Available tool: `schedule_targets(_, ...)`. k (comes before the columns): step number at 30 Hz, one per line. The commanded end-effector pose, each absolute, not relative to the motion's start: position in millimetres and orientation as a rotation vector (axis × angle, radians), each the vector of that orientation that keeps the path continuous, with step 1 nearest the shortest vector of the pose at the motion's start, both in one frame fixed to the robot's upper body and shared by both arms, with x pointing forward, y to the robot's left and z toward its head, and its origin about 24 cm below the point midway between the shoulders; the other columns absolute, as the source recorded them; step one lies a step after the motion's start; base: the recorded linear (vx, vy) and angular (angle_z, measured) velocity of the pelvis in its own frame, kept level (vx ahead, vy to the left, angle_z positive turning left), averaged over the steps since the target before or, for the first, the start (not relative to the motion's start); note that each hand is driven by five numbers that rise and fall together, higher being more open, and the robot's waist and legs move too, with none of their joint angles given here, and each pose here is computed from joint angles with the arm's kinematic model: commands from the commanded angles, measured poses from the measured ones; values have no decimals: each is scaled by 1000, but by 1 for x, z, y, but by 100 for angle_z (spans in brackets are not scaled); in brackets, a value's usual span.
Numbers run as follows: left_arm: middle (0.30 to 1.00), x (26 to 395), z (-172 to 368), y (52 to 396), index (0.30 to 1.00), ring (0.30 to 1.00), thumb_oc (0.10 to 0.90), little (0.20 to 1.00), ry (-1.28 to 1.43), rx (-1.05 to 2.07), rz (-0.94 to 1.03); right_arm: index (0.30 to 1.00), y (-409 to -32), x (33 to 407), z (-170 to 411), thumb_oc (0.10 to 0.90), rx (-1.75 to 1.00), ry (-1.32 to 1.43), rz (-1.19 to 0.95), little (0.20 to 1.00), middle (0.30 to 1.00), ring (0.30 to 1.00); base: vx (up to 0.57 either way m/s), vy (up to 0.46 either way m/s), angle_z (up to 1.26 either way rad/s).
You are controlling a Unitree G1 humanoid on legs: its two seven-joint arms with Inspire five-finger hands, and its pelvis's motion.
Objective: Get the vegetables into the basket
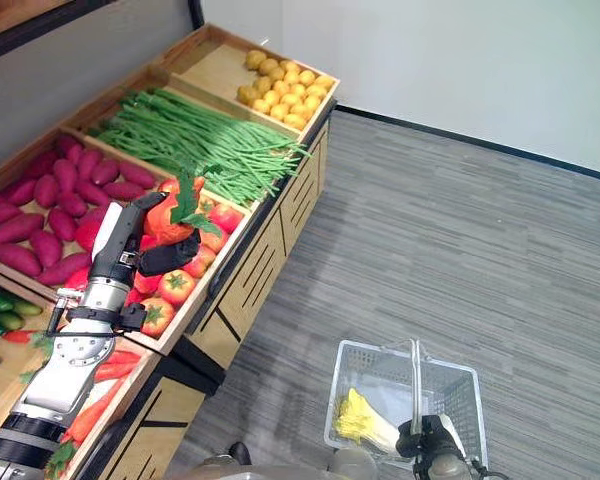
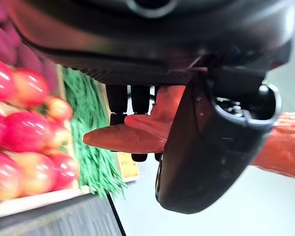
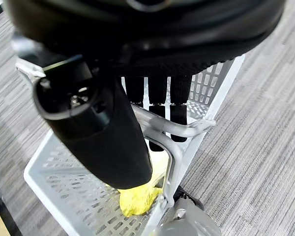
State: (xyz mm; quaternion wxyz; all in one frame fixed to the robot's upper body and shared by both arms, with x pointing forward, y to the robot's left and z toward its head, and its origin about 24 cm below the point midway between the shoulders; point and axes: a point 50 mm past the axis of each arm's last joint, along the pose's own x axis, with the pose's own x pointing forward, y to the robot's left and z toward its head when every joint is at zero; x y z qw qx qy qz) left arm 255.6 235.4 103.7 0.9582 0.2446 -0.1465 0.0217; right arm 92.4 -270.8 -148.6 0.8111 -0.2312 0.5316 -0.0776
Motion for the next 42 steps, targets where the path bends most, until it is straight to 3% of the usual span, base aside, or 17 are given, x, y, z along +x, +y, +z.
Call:
schedule_targets(1,300,261,160,228,300,300,400,300,-590,467,65,300,-291,82,-144,400,-588,1159,-186,300,300,300,-21,-221,-25)
schedule_targets(13,300,265,154,215,300,300,400,300,-582,412,39,300,-329,92,-123,400,-660,1101,-287,300,300,300,-26,-172,-25)
schedule_targets(35,300,260,161,226,300,300,400,300,-600,514,47,300,-289,104,-137,400,-591,1065,-156,300,300,300,18,121,-40)
schedule_targets(42,300,259,152,229,300,300,400,300,-553,518,42,300,-293,117,-128,400,-607,990,-161,300,300,300,32,-40,-12)
